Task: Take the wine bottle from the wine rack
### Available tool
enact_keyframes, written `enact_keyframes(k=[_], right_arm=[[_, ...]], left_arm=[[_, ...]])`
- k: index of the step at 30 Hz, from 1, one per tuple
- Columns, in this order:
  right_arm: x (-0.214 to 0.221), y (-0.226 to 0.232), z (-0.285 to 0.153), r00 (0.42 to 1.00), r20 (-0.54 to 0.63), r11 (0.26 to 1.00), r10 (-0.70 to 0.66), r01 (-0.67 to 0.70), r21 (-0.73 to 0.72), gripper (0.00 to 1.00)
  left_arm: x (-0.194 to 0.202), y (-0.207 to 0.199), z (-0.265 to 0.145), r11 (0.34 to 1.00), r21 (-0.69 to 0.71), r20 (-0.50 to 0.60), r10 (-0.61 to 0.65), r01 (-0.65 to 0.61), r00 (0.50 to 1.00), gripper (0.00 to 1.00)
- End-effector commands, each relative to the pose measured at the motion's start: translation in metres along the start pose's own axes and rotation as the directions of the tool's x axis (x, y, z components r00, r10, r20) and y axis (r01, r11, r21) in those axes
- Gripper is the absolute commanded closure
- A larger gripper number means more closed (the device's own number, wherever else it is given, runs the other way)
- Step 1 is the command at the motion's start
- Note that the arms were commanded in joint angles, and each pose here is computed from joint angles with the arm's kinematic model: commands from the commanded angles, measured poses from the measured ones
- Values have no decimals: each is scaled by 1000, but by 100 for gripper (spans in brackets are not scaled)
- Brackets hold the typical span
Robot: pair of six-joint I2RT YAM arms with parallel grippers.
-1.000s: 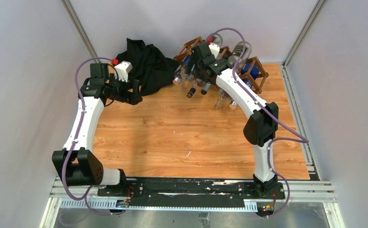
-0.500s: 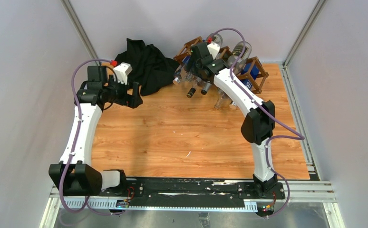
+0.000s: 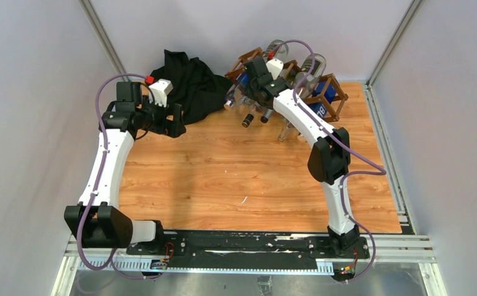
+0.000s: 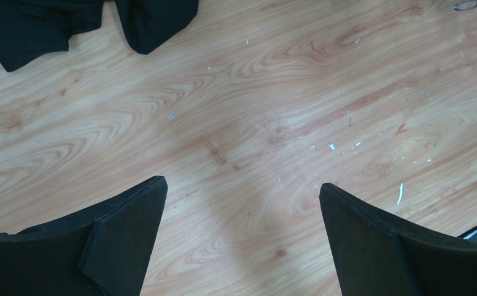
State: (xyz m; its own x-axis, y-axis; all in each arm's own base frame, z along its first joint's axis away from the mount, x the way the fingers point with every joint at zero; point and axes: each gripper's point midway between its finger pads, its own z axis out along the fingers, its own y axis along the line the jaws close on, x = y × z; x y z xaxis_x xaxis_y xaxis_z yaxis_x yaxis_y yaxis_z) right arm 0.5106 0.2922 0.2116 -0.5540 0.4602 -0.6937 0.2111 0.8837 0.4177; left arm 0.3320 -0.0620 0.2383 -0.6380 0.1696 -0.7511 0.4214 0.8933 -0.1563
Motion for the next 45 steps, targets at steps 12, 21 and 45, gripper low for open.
enact_keyframes(k=[12,21,45], right_arm=[[-33,27,-49,998,61,985,-2,12,-172,100],[-51,44,-122,997,75,925,-24,51,-377,100],[4,33,-239,968,-91,743,-234,117,-659,100]], left_arm=[[-20,3,-17,991,-43,51,130,-128,990,0],[-22,-8,-20,981,14,79,192,-194,978,0],[-77,-55,-19,735,51,204,655,-676,728,0]])
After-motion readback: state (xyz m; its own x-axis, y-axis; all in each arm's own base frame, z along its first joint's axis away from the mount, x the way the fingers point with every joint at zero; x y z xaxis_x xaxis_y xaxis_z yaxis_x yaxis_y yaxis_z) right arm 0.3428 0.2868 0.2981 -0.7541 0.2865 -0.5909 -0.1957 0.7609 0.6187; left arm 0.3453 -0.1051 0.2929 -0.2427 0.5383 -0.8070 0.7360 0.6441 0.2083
